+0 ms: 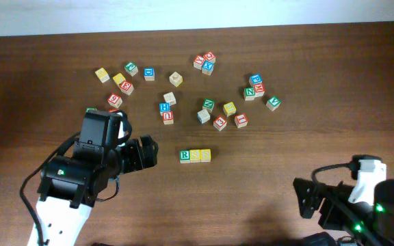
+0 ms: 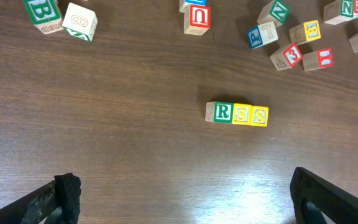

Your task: Spell out RSS

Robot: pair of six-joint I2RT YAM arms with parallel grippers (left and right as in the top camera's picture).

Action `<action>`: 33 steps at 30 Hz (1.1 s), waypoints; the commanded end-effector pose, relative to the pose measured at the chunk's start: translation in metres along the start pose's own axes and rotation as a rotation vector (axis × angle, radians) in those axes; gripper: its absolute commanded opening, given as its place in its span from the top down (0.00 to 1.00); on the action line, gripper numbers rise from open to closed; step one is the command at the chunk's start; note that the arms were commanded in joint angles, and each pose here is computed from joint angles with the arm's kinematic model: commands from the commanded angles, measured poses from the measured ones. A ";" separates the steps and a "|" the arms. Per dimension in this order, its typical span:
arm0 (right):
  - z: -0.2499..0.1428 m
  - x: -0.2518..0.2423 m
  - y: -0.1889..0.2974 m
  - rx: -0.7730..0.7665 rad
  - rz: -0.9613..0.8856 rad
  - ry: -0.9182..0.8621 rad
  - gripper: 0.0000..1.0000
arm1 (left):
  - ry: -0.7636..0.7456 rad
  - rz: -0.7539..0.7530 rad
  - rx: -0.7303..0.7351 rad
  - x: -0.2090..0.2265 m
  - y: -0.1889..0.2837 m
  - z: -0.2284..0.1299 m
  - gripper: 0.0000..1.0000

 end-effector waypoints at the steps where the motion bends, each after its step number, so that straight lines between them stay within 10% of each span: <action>1: 0.008 0.000 0.008 -0.134 0.051 0.143 0.02 | -0.002 0.007 -0.024 0.001 0.005 0.005 0.01; 33: 0.002 -0.033 -0.129 -0.663 0.290 0.409 0.02 | -0.002 0.007 -0.024 0.001 0.005 0.005 0.01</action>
Point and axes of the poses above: each gripper's point midway between its finger pads, its own y axis back along the fingers, its own x axis along the line the jaws close on, z = x × y, the point moved 2 cm from there along y, back along the fingers, and after that the axes turned 8 degrees about -y, right-handed, at the moved point
